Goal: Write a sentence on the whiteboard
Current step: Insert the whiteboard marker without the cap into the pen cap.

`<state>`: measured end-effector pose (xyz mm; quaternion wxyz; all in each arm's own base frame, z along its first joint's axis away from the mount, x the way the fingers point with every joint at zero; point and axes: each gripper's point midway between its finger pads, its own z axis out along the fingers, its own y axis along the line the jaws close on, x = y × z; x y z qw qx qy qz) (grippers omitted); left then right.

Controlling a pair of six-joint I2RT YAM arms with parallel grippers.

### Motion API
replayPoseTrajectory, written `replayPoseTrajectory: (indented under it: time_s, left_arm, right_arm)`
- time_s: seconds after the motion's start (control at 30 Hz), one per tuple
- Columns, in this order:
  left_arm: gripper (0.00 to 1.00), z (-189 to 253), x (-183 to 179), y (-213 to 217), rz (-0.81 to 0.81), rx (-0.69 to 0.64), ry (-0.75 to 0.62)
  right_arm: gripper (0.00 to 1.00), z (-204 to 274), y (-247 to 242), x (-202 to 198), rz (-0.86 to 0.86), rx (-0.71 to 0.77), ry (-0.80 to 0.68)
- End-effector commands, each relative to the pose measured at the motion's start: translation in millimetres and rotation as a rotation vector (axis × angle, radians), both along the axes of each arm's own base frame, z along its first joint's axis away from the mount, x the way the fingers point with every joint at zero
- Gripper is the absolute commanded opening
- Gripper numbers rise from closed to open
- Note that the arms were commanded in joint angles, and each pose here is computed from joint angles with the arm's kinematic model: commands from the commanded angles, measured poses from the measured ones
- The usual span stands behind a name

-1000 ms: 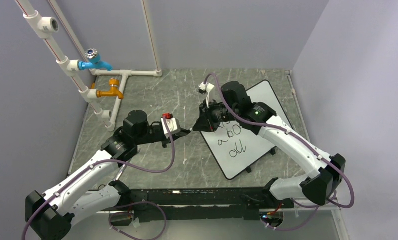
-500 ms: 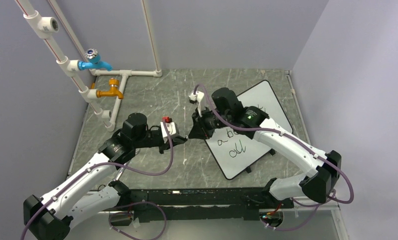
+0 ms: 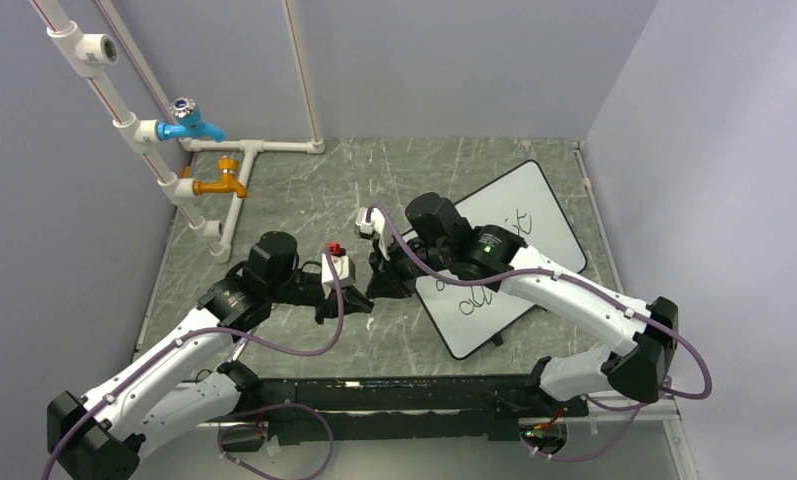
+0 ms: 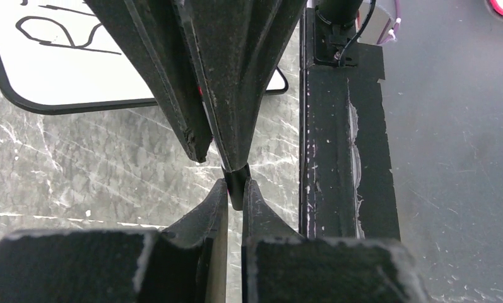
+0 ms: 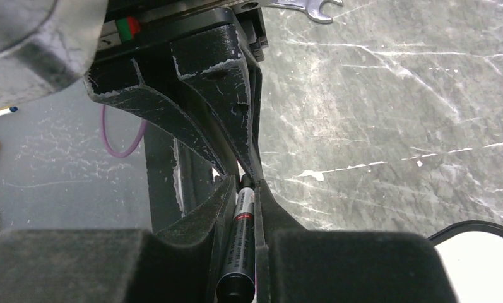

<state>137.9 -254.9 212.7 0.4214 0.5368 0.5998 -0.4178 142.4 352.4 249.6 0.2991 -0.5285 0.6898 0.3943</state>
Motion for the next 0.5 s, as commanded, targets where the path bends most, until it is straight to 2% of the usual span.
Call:
replayPoseTrajectory:
  time_s: [0.0,0.07,0.3,0.37,0.47]
  left_arm:
    - [0.0,94,3,-19,-0.099,-0.26,-0.32]
    - [0.02,95,6,-18,-0.085,-0.256,-0.332]
    - [0.37,87,8,-17,-0.074,-0.231,-0.318]
    - [0.41,87,7,-18,-0.082,-0.232,-0.309]
    - [0.42,85,7,-19,-0.09,-0.228,-0.293]
  right_arm:
    - [0.0,-2,12,-16,0.069,0.043,-0.001]
    - [0.0,-1,9,-15,0.051,0.041,-0.008]
    - [0.0,12,-1,-15,0.006,0.078,-0.033]
    - [0.0,17,-1,-14,-0.002,0.096,-0.038]
    - [0.0,25,0,-14,-0.007,0.12,-0.042]
